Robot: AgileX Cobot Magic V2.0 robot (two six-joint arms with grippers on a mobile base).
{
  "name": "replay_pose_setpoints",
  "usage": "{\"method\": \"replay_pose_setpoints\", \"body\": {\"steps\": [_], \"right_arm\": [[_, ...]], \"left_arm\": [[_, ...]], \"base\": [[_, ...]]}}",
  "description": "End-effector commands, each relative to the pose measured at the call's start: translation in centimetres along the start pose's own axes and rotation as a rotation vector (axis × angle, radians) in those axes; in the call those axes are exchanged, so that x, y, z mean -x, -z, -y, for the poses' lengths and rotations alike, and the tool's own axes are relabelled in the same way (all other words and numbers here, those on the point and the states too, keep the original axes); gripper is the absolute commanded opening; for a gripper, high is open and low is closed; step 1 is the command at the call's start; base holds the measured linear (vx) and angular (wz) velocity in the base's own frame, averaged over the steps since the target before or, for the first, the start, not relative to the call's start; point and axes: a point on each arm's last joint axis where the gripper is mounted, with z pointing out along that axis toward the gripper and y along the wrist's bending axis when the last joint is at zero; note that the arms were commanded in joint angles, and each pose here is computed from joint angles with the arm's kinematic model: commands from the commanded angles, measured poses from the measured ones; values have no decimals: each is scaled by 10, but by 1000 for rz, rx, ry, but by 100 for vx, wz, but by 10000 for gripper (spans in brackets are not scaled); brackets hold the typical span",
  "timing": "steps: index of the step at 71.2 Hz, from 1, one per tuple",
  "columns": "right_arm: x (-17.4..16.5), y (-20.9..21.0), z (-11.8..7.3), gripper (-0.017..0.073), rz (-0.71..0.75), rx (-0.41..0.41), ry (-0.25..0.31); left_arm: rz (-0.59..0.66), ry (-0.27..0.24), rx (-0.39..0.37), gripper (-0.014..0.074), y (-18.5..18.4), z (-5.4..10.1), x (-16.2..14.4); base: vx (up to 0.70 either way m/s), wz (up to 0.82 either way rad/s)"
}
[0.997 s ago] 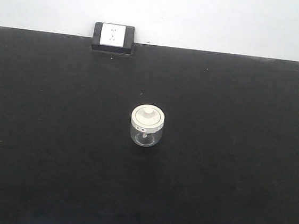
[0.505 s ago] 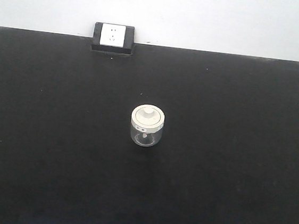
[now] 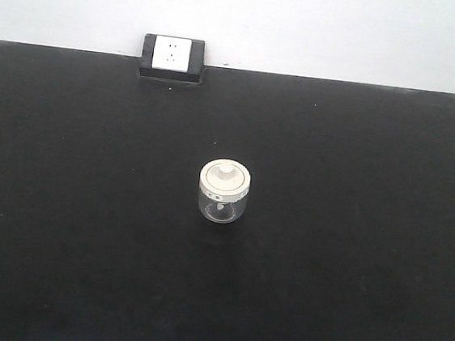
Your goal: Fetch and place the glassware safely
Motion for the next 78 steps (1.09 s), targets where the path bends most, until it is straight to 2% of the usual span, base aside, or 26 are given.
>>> {"method": "replay_pose_setpoints", "body": {"steps": [1,7,12,26,40,46,78], "right_arm": [[11,1,-2,-3,58,24,22],[11,1,-2,-3,58,24,22],[11,1,-2,-3,58,24,22],[11,1,-2,-3,58,24,22],[11,1,-2,-3,58,24,22],[11,1,-2,-3,58,24,22],[11,1,-2,-3,58,24,22]], "left_arm": [[33,3,21,1,9,-3,10],[-19,27,14,1,19,-2,4],[-39,28,8,1,25,0,-3],[-19,57,7,1,40,6,-37],[-31,64,12,1,41,11,-74],[-79,45,1,1,41,12,-77],[-85,47,-1,1,41,12,-77]], "base": [[0,0],[0,0],[0,0],[0,0],[0,0],[0,0],[0,0]]}}
